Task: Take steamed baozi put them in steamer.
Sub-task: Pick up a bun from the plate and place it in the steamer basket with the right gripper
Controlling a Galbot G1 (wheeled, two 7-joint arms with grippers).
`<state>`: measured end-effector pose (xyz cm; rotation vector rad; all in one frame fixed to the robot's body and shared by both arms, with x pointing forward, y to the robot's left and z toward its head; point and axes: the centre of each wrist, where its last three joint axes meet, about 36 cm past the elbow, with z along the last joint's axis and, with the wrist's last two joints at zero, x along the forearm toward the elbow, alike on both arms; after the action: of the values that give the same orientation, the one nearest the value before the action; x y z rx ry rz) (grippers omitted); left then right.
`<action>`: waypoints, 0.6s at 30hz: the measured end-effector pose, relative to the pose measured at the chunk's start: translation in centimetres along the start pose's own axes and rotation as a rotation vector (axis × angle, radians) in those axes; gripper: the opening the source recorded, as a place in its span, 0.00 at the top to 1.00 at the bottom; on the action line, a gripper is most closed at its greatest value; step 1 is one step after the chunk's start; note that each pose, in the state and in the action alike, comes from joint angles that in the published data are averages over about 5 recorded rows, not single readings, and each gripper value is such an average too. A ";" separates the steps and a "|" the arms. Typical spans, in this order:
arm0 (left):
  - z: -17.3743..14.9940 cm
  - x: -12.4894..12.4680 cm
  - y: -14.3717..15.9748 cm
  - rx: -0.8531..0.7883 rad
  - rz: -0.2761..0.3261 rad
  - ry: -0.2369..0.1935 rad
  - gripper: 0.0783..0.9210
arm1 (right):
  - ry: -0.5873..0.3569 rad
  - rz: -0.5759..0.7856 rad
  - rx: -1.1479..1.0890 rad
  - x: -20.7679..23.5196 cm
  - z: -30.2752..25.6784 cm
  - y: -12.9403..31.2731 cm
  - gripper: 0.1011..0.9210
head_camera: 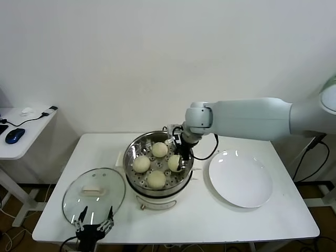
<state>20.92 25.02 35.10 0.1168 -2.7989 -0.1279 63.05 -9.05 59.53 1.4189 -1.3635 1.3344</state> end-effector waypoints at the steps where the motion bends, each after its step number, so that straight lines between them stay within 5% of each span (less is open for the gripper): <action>1: 0.0 0.0 0.0 0.000 0.000 0.000 0.12 | 0.003 0.001 0.001 -0.2 0.0 0.0 0.31; 18: -0.3 0.1 0.3 -0.002 -0.004 -0.008 0.12 | -0.077 -0.012 0.032 1.7 0.9 -1.7 0.12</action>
<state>20.92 25.24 35.43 0.1222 -2.8068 -0.1328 64.67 -10.02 61.25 1.5113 -1.3862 1.3110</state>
